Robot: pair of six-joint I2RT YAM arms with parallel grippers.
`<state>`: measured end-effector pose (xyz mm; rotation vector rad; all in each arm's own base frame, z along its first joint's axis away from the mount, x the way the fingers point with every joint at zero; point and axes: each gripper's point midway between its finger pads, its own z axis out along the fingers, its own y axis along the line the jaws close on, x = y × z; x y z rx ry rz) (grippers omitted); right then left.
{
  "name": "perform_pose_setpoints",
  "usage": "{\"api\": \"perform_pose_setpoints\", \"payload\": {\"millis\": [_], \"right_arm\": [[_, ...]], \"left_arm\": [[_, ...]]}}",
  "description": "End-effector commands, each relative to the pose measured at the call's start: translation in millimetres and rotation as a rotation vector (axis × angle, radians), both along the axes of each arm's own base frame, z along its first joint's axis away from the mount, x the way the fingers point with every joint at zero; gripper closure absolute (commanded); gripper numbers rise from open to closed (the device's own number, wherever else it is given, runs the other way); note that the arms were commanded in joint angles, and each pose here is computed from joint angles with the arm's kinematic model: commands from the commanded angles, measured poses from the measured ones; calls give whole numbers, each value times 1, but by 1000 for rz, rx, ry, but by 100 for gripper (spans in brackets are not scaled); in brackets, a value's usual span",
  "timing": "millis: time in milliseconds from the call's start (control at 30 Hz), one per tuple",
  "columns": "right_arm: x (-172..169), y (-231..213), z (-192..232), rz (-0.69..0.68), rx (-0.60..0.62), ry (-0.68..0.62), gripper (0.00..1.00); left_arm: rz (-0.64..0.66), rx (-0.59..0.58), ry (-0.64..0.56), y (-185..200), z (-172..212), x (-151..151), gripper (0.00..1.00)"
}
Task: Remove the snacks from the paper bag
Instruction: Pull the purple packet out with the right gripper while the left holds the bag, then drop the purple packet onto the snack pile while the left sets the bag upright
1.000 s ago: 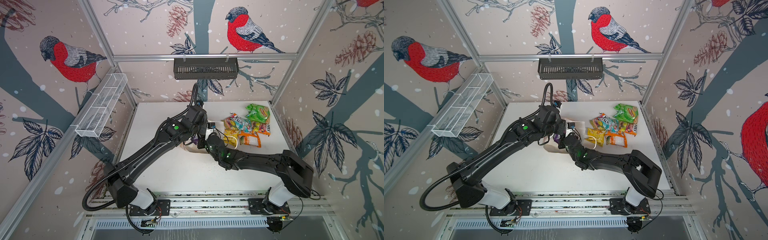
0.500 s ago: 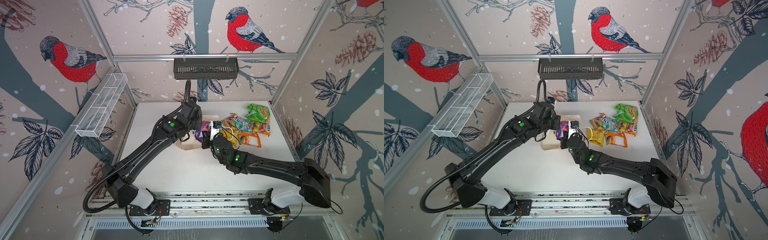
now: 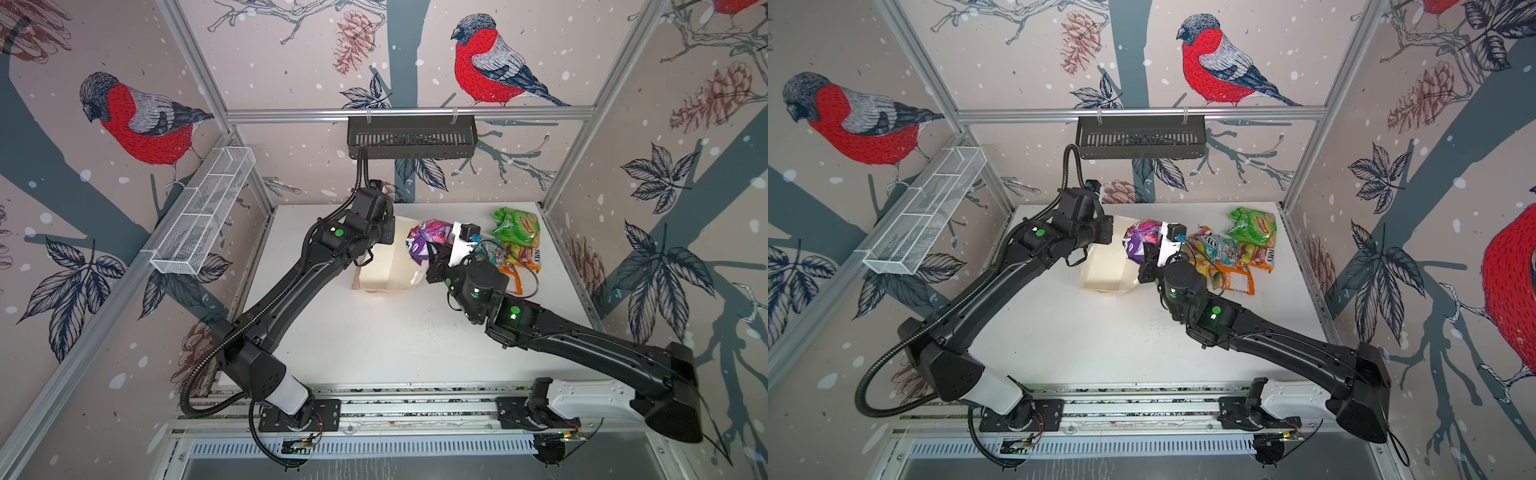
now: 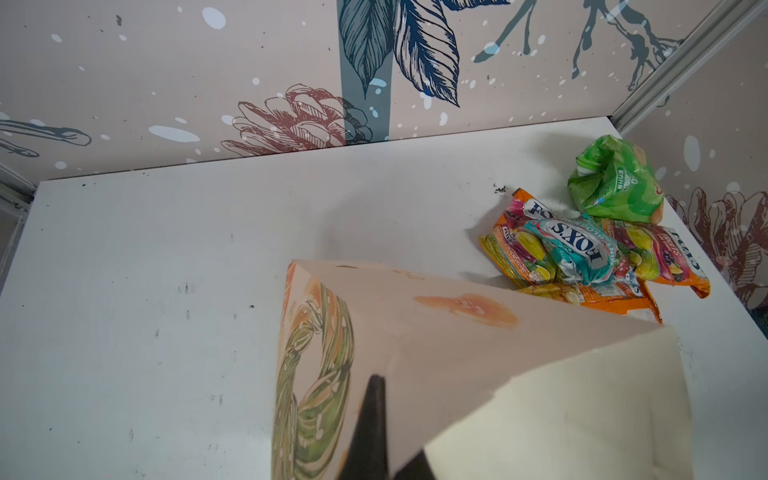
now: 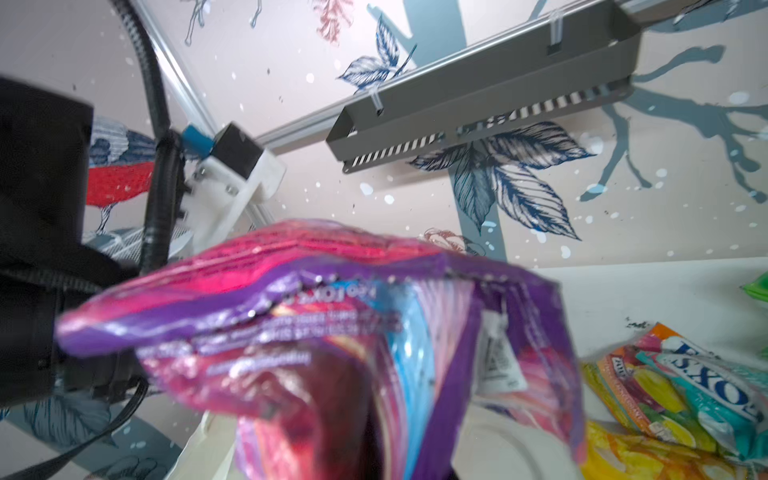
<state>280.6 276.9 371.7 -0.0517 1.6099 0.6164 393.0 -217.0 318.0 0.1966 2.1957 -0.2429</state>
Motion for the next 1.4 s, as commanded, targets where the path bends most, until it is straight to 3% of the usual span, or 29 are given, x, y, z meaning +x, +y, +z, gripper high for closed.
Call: {"api": "perform_pose_setpoints", "payload": {"millis": [0,267,567,1067,1367], "right_arm": [[1,-17,11,-11,27,3,100],[4,-78,41,-142,62,-14,100],[6,-134,33,-258,95,18,100],[54,-194,-88,-394,69,263,100],[68,-211,-147,-413,73,410,100]], "left_arm": [[11,-26,-53,1,14,12,100],[47,-90,-87,14,18,39,100],[4,-124,-80,-5,22,71,100],[-192,-312,-100,-71,50,106,100],[-238,-331,-76,-91,47,126,100]]}}
